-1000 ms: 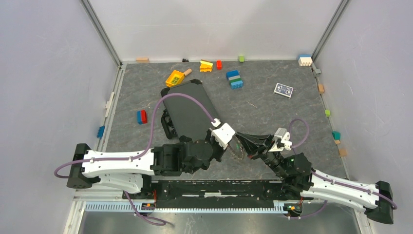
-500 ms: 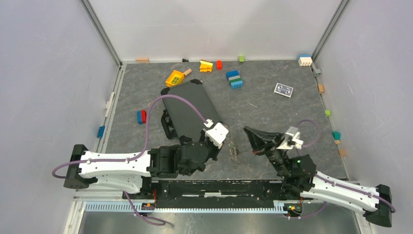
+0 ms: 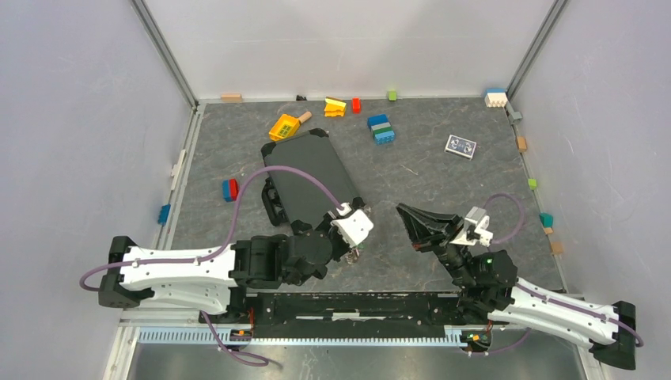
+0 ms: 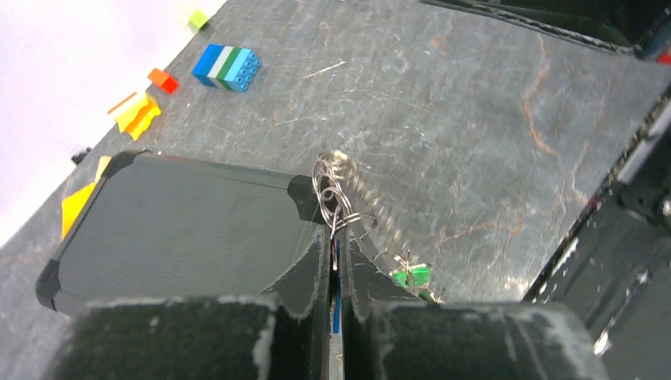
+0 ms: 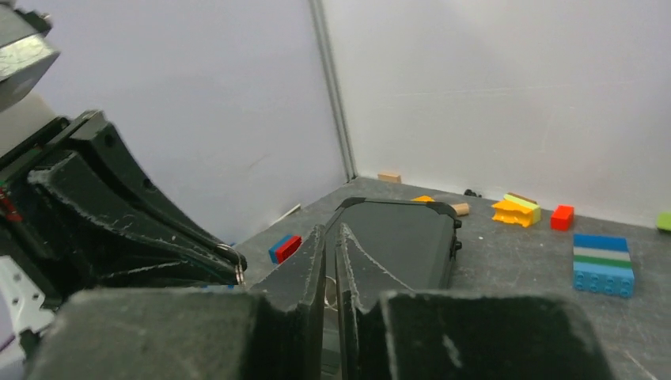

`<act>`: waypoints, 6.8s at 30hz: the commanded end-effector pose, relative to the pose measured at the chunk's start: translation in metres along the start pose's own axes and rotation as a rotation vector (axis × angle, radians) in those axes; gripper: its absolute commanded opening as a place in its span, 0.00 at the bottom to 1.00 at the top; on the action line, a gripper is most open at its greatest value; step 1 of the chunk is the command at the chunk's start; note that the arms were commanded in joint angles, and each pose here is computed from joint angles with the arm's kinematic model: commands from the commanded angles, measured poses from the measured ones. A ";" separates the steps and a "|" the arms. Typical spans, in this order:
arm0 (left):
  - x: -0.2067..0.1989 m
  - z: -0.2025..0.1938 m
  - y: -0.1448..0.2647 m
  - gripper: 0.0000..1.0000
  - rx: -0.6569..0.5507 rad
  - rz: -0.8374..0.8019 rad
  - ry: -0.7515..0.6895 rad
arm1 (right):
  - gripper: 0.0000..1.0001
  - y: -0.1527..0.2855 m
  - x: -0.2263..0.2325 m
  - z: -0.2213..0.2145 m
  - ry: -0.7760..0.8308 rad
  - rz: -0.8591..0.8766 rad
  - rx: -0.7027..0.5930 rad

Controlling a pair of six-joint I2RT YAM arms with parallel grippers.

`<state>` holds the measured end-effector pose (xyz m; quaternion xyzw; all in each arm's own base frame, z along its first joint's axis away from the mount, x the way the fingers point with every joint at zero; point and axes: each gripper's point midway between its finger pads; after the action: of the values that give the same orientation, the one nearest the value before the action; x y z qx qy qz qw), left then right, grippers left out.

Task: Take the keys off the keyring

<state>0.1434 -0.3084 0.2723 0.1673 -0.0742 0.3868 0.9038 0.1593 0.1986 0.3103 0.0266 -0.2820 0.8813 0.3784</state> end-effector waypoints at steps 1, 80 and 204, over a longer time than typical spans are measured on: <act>0.003 0.036 0.021 0.02 -0.079 -0.129 -0.117 | 0.17 -0.006 0.034 0.011 0.163 0.207 0.031; -0.038 0.040 0.096 0.02 -0.238 -0.822 -1.021 | 0.49 0.036 0.144 -0.075 0.200 0.951 0.404; -0.031 0.045 0.068 0.02 -0.094 -0.644 -0.767 | 0.39 0.011 0.111 -0.044 0.660 0.816 -0.026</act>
<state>0.0731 -0.3042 0.3028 0.3000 -0.3562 -0.0137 0.8849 0.0792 0.2916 0.2948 -0.3610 -0.1405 0.9195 0.0663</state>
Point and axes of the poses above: each gripper's point midway between its finger pads, its own y axis back along the fingers, its own x axis along the line the jaws close on, z = x × y
